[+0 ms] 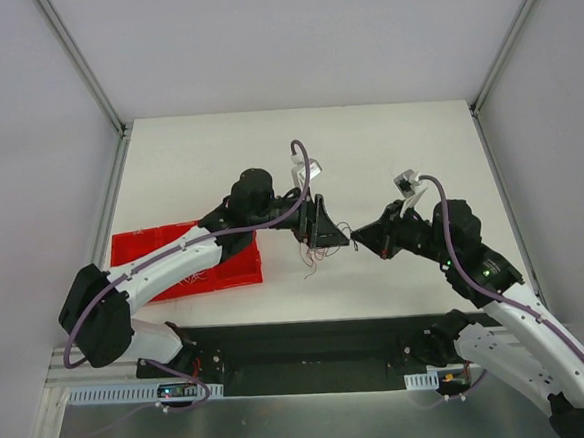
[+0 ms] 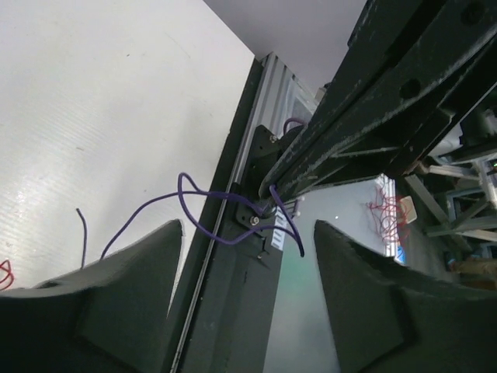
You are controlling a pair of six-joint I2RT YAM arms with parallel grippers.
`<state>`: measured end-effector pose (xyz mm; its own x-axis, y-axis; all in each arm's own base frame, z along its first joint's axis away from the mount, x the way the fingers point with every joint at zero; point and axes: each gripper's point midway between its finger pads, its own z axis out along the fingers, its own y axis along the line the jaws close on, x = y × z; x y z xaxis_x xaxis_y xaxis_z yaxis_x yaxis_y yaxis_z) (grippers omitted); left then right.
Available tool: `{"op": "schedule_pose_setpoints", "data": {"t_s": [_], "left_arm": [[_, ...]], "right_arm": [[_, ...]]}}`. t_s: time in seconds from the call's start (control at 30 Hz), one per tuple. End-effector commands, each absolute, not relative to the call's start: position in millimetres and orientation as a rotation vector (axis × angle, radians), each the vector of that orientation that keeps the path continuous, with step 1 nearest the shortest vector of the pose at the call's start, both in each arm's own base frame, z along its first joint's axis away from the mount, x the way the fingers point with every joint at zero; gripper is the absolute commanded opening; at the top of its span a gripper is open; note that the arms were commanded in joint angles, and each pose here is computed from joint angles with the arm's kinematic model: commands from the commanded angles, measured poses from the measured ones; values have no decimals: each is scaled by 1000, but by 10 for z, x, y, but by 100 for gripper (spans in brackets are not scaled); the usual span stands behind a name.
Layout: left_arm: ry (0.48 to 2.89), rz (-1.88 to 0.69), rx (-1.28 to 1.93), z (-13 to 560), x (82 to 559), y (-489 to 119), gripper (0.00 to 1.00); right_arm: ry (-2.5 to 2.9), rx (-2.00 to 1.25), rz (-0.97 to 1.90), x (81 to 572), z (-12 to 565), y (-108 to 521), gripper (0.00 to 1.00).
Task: Untangle the cables
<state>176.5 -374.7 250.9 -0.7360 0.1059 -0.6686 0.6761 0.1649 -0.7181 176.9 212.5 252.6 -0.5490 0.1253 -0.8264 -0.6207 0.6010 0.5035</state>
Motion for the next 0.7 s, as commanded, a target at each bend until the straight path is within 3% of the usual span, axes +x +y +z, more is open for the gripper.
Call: {"op": "schedule_pose_setpoints", "data": {"t_s": [0.0,0.1,0.2,0.23,0.3,0.43,0.53,0.67], "left_arm": [[1885,-1678,793,2764,1714,-3851,57],[1876,-1670,808,2768,1705,-3841,37],[1862,-1637,821,2788,1708,-3808,6],[1866,-1601,814,2772,1739,-3790,0],[1859,-1545,805,2778,1765,-3732,0],[1882,-1399,791,2769,1826,-3574,0],[1901,-1239,761,2736,1920,-3374,0],[2021,-915,548,2634,2240,-2845,0]], "right_arm": [[1843,-420,1085,1753,2699,2186,1],[1831,-419,1083,1759,2702,2184,1],[1831,-416,1067,1772,2692,2166,1],[1839,-418,1053,1778,2670,2152,2],[1850,-426,1008,1802,2620,2113,12],[1924,-304,789,1977,2456,1809,53],[1944,-237,663,2045,2376,1599,66],[1946,-217,576,2064,2328,1449,69]]}}
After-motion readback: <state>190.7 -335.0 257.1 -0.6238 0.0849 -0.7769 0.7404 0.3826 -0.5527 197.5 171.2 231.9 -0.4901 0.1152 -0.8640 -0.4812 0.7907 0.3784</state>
